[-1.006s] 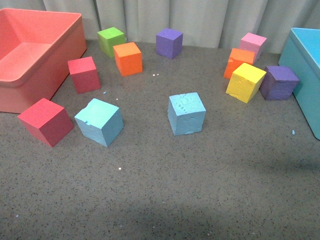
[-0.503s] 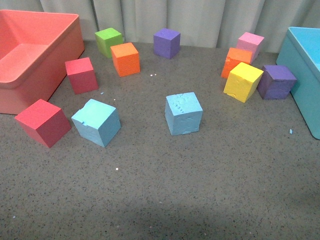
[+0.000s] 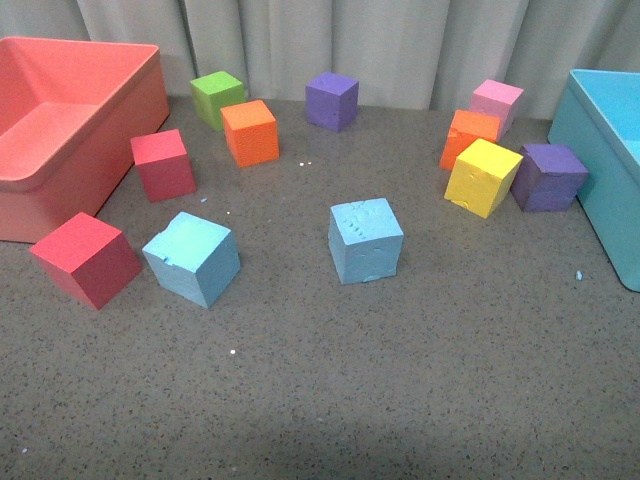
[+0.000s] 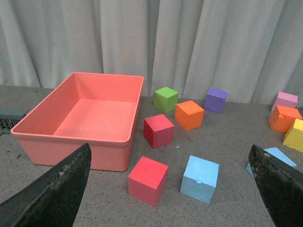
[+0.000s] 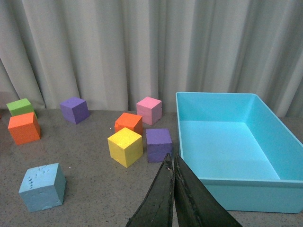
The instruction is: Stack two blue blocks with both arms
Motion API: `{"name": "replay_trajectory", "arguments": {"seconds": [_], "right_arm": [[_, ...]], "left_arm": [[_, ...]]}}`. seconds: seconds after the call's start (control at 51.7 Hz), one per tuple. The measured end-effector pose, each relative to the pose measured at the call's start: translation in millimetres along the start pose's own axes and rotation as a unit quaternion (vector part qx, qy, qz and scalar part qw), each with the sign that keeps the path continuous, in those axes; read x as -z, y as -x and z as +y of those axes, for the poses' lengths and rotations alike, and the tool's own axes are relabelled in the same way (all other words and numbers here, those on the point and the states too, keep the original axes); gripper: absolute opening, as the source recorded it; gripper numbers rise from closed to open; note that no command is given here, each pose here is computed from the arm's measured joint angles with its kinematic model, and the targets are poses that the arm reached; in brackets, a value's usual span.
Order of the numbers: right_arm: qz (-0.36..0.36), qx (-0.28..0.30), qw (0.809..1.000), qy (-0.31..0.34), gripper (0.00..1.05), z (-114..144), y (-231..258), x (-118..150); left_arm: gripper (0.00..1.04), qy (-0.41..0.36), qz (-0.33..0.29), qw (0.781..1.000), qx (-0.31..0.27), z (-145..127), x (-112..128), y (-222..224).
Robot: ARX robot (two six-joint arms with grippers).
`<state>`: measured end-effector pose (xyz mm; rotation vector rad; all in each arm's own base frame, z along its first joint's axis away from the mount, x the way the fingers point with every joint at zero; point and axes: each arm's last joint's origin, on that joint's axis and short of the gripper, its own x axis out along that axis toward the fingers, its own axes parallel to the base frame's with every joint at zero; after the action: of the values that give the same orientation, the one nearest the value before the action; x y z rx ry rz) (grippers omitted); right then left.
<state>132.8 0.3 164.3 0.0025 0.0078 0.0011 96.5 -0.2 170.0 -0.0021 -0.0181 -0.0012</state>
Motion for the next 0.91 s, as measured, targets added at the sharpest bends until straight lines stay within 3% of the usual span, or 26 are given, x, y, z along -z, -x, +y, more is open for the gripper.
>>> {"name": "replay_trajectory", "arguments": {"seconds": [0.909], "right_arm": [[-0.007,0.000,1.000,0.000,0.01,0.0,23.9,-2.7]], "left_arm": [[0.98,0.000,0.000,1.000,0.000,0.0,0.0,0.0]]}}
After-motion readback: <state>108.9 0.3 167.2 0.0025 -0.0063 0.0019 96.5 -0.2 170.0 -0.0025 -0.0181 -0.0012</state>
